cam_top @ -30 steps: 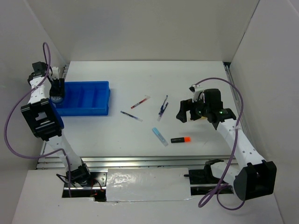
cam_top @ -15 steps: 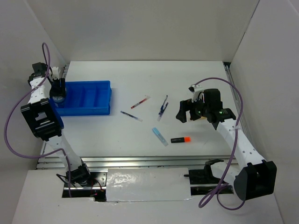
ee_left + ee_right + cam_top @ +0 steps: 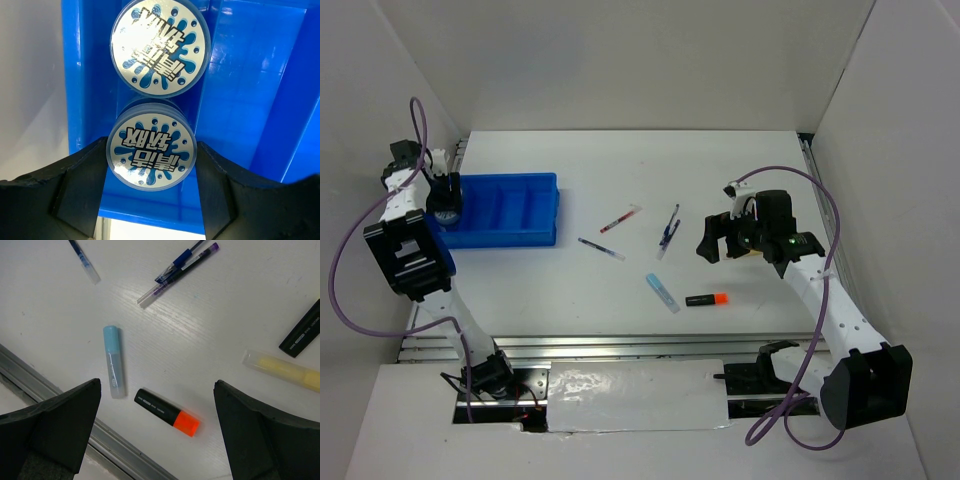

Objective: Sort the stationery into containers

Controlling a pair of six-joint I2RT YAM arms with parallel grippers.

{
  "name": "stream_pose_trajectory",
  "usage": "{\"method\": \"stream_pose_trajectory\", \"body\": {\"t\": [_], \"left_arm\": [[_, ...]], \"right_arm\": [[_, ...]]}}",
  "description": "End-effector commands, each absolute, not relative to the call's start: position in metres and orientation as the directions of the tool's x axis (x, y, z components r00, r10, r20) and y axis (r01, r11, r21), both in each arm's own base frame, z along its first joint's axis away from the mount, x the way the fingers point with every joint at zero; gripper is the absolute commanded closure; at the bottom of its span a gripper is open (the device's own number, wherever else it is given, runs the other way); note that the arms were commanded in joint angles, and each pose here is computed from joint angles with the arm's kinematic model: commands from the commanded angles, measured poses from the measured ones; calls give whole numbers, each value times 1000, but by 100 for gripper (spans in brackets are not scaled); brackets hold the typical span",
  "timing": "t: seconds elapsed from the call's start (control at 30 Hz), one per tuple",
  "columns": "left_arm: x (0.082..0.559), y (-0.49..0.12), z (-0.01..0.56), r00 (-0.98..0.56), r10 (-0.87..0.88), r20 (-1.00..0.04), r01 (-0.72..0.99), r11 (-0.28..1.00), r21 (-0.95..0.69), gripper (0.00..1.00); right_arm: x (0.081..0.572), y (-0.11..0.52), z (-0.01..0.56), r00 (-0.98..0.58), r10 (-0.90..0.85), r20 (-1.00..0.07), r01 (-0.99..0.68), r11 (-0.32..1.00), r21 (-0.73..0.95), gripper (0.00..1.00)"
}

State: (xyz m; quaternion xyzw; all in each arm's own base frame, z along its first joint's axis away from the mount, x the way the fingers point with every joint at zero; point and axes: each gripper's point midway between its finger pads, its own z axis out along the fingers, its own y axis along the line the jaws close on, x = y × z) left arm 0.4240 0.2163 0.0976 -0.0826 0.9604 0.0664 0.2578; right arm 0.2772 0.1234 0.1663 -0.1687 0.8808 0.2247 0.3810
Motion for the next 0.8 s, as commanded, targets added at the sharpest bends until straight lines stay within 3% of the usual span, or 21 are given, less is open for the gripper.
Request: {"method": "stream_pose_trajectory", "body": {"t": [0.0, 0.3, 0.53, 0.63, 0.77], "left_arm": [[435, 205, 100, -831, -131, -540, -168, 986, 20, 27], [436, 200, 108, -824, -133, -550, -158, 988, -3, 21], [437, 192, 153, -772, -120, -624, -142, 990, -15, 13], [437, 188, 184, -735, -98, -671, -123, 992, -11, 15], [438, 166, 233, -659, -11, -752, -37, 999, 18, 25]], "right_arm": [[283, 126, 186, -595, -132, -793, -496, 836, 234, 0], [284, 125, 189, -591, -136, -795, -496, 838, 225, 0], [284, 126, 194, -581, -131, -803, -498, 838, 224, 0], [284, 126, 196, -579, -132, -804, -500, 837, 223, 0], [285, 126, 199, -574, -130, -809, -501, 837, 220, 0]]}}
